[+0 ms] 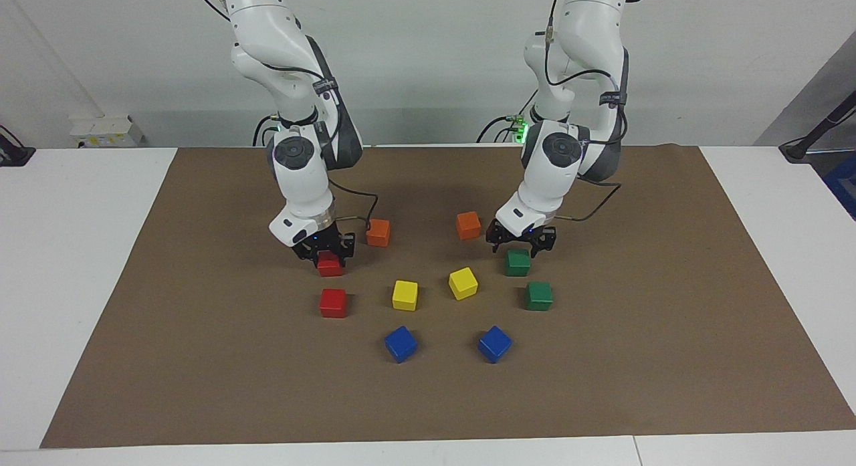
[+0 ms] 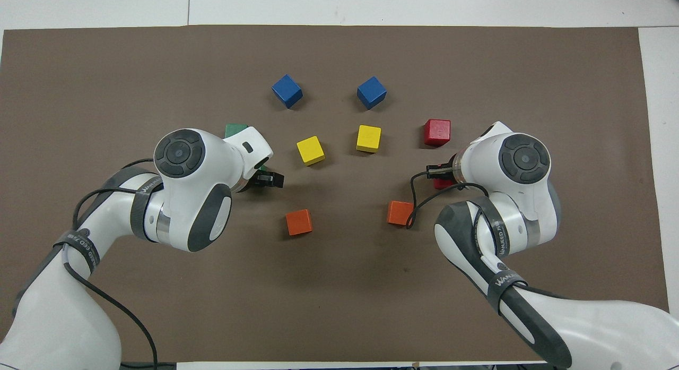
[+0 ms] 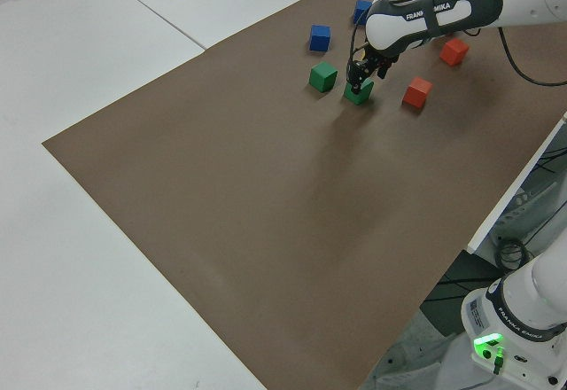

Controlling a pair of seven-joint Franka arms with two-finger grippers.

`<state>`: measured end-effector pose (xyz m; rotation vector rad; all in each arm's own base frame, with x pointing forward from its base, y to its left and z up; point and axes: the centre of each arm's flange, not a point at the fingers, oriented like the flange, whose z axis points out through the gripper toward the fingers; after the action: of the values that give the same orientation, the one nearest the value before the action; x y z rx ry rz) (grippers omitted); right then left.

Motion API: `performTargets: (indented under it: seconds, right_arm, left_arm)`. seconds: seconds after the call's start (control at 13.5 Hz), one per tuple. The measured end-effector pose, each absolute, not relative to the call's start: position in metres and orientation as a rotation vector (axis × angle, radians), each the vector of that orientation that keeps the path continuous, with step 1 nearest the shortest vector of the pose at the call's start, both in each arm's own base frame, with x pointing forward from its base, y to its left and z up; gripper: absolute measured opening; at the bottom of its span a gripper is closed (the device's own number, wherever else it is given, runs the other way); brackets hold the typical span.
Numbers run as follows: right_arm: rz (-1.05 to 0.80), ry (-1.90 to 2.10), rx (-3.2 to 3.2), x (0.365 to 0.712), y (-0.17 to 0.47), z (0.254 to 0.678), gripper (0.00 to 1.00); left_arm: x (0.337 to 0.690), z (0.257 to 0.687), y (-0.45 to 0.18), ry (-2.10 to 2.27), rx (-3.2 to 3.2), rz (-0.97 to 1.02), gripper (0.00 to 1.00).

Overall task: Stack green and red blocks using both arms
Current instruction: 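Carry the green cube outward with the left gripper while the right gripper carries red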

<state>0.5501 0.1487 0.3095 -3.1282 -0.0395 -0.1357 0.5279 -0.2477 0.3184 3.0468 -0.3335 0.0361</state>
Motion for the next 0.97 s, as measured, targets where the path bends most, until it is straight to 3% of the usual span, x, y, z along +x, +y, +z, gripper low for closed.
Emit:
performTargets:
  seconds: [0.15, 0.37, 0.45, 0.52, 0.59, 0.74, 0.97]
  right_arm:
    - [-0.087, -0.081, -3.141, 0.558, 0.134, 0.320, 0.55]
    - [-0.058, -0.179, -3.150, 0.602, 0.061, 0.395, 0.55]
    - [-0.088, -0.190, -3.152, 0.610, 0.026, 0.408, 0.55]
    - [-0.093, -0.178, -3.155, 0.612, -0.005, 0.410, 0.55]
    - [-0.085, -0.154, -3.158, 0.611, -0.025, 0.405, 0.55]
    - [-0.084, -0.104, -3.161, 0.610, -0.047, 0.389, 0.55]
    - [-0.098, -0.103, -3.161, 0.607, -0.048, 0.367, 0.55]
  left_arm:
    - [0.529, 0.313, -0.248, -0.332, 3.048, 0.034, 1.00]
    - [0.531, 0.306, -0.250, -0.333, 3.044, 0.053, 1.00]
    - [0.531, 0.304, -0.250, -0.333, 3.044, 0.053, 0.91]
    - [0.531, 0.303, -0.250, -0.333, 3.044, 0.054, 0.91]
    - [0.531, 0.303, -0.250, -0.333, 3.044, 0.055, 0.82]
    - [0.531, 0.304, -0.250, -0.335, 3.044, 0.057, 0.55]
    - [0.532, 0.304, -0.248, -0.331, 3.045, 0.058, 0.55]
